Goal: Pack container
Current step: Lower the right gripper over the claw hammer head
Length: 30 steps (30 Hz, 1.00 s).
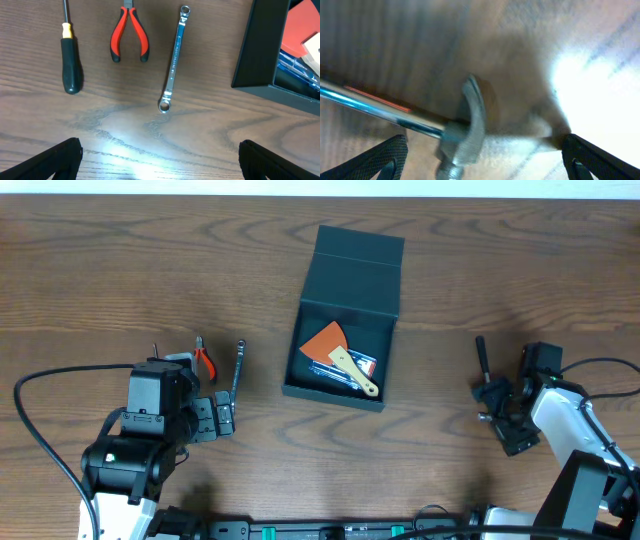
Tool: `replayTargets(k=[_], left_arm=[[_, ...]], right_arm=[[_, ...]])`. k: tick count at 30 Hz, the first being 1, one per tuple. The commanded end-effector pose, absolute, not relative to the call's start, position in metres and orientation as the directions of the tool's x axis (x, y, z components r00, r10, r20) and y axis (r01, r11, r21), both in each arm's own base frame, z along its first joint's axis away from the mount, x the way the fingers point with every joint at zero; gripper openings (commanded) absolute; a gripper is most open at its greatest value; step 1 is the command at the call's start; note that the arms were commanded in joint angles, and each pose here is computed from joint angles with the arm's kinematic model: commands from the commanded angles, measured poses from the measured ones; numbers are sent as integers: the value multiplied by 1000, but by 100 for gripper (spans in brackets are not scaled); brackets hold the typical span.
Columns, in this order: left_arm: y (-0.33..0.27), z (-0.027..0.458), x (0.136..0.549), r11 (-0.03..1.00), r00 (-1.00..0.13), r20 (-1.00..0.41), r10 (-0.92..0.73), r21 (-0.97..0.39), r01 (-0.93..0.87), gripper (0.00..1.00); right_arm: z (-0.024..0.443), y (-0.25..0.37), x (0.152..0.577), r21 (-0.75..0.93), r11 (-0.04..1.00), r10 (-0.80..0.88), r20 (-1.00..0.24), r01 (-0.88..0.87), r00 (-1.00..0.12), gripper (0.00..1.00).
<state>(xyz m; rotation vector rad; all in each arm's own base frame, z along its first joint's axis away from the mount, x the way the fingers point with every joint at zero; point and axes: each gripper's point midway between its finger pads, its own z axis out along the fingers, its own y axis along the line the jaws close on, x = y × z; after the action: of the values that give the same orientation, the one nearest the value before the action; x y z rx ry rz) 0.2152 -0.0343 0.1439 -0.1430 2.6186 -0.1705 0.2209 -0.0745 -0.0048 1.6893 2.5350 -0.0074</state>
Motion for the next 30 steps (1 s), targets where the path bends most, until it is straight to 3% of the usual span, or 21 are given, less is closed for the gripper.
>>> replayTargets(k=[1,18,25,30], left_arm=[[-35,151,218,984,-856,-495,-148,-162,-76,99],[-35,151,217,984,-857,-494,-148,-162,-76,99],[-35,151,217,984,-857,-494,-148,-162,-76,98],[-35,151,217,984,-857,-494,-148,-162,-76,99]], right_arm=[[-21,-57,199,12,379,925,35,925,-379,94],[-20,-60,207,35,378,925,11,925,-379,89],[-21,-61,211,48,376,926,-1,925,-377,75],[-21,-63,215,60,379,925,-10,924,-379,55]])
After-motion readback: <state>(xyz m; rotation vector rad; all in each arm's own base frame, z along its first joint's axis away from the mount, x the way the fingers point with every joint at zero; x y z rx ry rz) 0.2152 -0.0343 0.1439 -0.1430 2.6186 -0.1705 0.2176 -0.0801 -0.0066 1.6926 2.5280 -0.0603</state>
